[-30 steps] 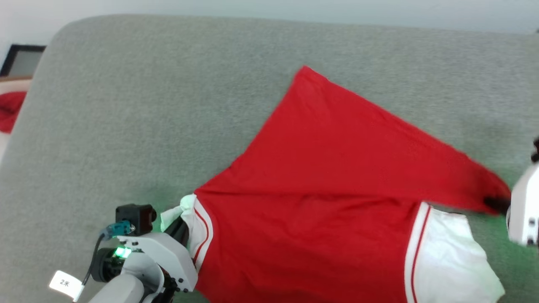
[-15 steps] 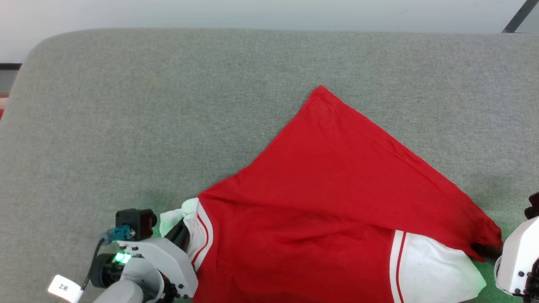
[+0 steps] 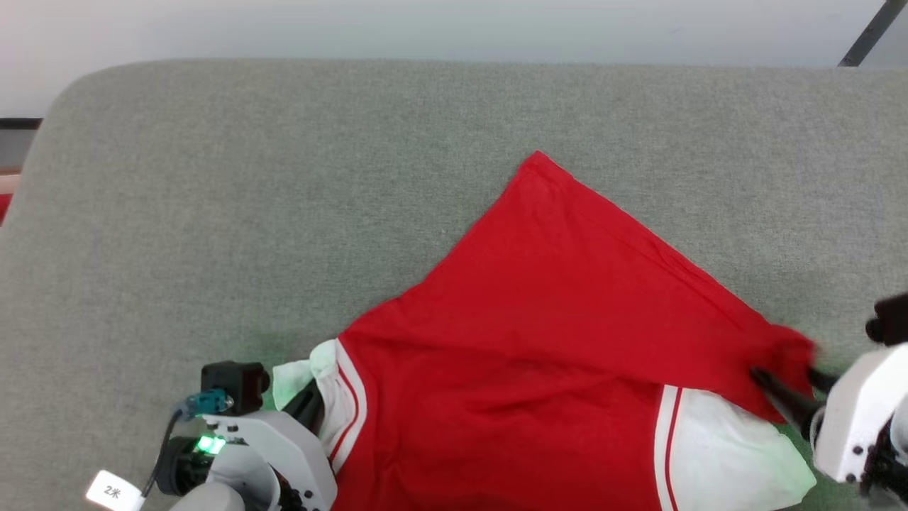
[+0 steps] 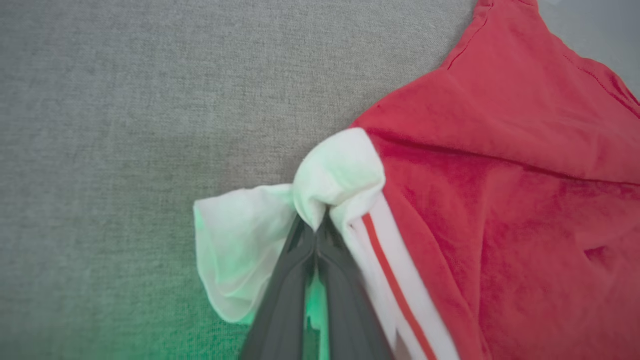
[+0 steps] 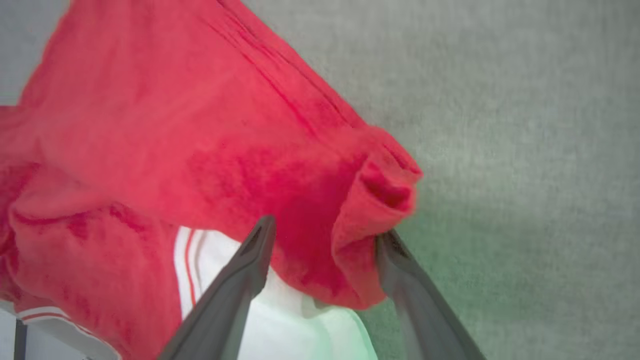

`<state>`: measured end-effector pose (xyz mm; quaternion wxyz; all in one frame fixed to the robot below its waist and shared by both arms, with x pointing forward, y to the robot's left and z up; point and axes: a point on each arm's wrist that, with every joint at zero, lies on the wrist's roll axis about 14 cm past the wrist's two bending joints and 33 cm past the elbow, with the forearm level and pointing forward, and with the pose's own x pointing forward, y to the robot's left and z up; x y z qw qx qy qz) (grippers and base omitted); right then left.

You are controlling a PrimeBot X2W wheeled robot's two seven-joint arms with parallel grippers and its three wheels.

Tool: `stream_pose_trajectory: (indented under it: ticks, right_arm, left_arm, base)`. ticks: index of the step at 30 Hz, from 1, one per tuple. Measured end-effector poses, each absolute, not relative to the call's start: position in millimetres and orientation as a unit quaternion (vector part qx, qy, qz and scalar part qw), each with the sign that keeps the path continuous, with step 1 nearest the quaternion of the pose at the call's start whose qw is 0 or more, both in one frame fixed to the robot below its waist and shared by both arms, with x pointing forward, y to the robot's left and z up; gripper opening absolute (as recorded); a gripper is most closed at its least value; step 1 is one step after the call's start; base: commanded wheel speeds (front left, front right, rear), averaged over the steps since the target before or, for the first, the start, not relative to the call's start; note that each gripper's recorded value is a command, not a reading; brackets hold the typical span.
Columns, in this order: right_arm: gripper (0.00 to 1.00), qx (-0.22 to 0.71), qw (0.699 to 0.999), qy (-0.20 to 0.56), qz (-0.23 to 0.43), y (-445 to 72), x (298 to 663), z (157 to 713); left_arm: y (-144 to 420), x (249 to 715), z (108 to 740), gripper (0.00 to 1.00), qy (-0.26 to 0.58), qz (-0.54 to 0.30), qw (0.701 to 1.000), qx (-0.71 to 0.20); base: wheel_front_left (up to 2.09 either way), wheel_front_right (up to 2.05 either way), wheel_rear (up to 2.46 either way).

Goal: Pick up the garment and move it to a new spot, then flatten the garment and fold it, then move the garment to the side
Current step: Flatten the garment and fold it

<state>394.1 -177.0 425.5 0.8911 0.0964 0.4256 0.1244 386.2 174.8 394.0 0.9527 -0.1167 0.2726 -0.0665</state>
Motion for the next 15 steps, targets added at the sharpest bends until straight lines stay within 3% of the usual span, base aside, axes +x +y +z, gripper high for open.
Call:
stream_pose_trajectory:
  ticks: [8,15]
  right_arm:
    - [1.0,0.034,0.92,0.326,0.215,-124.9,441.2,489.5]
    - [1.0,-0.032,0.909,0.319,0.267,-84.4,483.3,501.6]
  left_arm:
    - [177.3,376.4,398.5,0.0,0.271,-0.06,0.953,-0.121]
    - [176.6,372.0,401.2,0.0,0.268,-0.061,0.953,-0.124]
  base:
    - [0.0,0.0,0.0]
    - [0.0,0.0,0.0]
